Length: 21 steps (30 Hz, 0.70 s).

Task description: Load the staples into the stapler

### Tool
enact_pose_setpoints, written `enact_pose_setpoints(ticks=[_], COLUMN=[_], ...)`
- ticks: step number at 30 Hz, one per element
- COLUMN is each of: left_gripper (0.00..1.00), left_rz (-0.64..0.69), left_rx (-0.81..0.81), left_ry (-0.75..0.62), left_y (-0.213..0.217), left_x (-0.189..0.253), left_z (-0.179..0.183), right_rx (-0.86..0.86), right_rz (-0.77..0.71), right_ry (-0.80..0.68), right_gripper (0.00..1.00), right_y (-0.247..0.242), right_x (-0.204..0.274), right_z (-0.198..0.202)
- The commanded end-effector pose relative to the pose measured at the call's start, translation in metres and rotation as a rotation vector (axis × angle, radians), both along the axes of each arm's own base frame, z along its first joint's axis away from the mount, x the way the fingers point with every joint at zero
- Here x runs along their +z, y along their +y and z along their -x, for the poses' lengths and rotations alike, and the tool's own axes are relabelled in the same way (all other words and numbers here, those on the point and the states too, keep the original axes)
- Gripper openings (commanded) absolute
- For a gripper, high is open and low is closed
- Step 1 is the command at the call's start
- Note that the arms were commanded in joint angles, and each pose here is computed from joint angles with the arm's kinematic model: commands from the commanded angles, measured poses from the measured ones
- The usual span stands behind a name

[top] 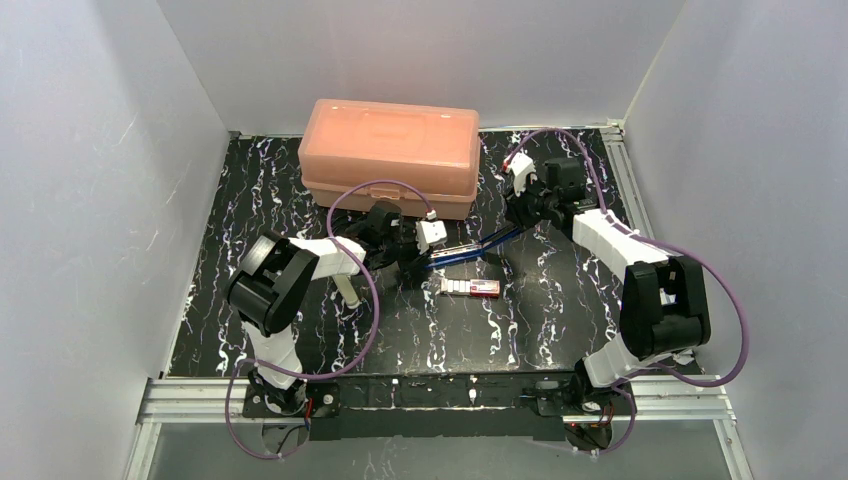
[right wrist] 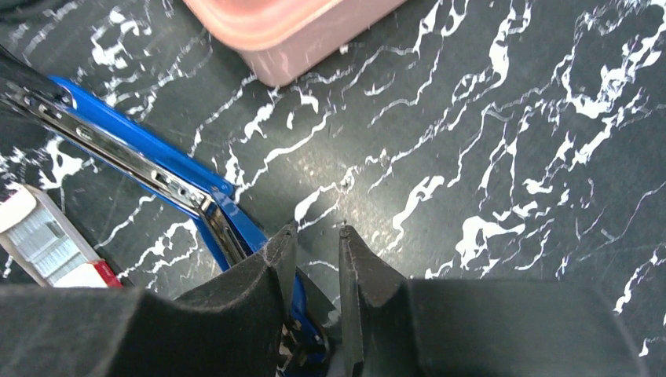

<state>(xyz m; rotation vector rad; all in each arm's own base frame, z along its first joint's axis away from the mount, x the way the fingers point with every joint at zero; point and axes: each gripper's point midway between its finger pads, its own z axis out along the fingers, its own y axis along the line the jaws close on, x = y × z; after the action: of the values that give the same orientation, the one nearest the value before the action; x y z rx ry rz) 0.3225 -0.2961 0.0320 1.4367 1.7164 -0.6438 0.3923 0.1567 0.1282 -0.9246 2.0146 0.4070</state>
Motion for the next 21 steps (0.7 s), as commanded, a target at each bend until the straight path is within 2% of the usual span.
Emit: enact_pose_setpoints(ticks=[1,6,13,15,21], left_gripper=[0.0,0.0,0.0,0.06,0.32], left_rz=[-0.011,-0.038,-0.067,-0.081,-0.082], left_rx=[-0.041,-0.057,-0.084,-0.096,-0.1], left_ry=[0.003,0.004,0.036,0.05,0.08], left_y=[-0.002,-0.001,-0.002,-0.001,-0.003], left_x=[0.007,0.003,0.0,0.0,0.001], left_z=[0.007,0.007,0.007,0.008,0.009], right_rx=[-0.022,-0.042,0.018,0.042,0.095], right_rz=[0.095,0.157,0.095,0.074,-0.012], right_ry=[-0.023,-0.04,-0.052,-0.054,-0.077], right_gripper=[0.34,0.34,0.37,0.39,0.45], right_y=[-0.018,-0.033,-0.021,-0.015,0.0], right_x=[-0.012,-0.018,0.014,0.025,0.058], right_z=[0.008,0.003,-0.002,0.0,0.011])
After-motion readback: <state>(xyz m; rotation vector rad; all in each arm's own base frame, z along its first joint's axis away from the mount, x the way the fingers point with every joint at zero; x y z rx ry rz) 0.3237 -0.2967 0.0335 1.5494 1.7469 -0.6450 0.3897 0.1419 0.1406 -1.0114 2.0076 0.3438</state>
